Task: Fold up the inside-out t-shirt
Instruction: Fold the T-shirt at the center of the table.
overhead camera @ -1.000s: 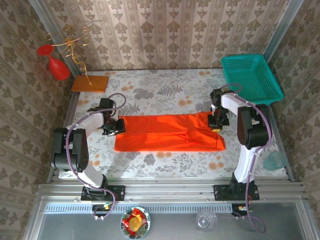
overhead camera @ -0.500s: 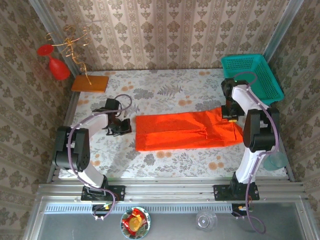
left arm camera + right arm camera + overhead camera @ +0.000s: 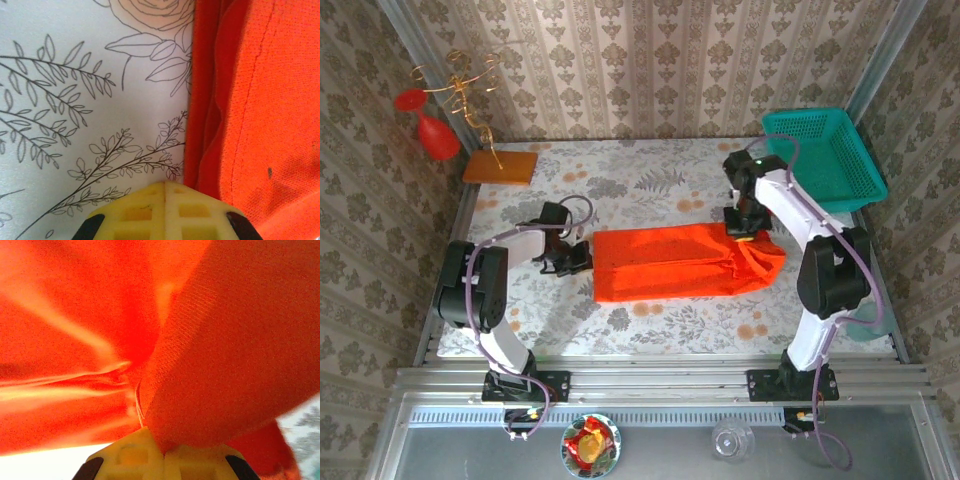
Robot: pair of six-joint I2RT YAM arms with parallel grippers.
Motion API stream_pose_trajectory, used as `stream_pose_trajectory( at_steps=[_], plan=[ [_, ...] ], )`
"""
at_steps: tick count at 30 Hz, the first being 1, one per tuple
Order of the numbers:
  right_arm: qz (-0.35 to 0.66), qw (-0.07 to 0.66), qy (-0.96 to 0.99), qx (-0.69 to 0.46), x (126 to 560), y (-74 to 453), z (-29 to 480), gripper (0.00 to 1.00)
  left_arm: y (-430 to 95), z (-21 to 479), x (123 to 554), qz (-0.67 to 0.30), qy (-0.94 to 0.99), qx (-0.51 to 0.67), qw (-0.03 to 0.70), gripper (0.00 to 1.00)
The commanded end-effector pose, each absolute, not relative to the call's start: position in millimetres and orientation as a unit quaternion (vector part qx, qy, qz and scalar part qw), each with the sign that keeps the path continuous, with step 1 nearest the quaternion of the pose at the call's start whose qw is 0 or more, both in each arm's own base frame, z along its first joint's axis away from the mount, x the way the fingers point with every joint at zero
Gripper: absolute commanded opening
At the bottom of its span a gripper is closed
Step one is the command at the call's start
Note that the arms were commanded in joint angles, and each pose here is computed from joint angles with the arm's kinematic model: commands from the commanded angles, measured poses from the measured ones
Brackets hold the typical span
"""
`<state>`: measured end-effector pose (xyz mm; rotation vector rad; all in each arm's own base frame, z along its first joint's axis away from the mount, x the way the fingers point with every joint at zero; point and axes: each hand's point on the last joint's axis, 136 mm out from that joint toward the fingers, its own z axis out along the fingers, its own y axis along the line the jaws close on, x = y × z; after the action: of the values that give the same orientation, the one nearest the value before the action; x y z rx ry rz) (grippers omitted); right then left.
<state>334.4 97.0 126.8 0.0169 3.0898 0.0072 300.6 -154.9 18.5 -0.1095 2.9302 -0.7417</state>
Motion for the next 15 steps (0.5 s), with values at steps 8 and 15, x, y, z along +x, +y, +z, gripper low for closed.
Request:
stream_pose_trajectory(
  at_steps=[8, 15],
  plan=[
    [0.119, -0.002, 0.993, -0.022, 332, 216, 121, 0.0, -174, -1, 289, -0.272, 0.961, -0.033, 0.035, 0.0],
    [0.149, -0.015, 0.986, -0.067, 330, 280, 117, 0.0, -179, -4, 287, -0.275, 0.961, -0.025, 0.03, 0.0]
  ],
)
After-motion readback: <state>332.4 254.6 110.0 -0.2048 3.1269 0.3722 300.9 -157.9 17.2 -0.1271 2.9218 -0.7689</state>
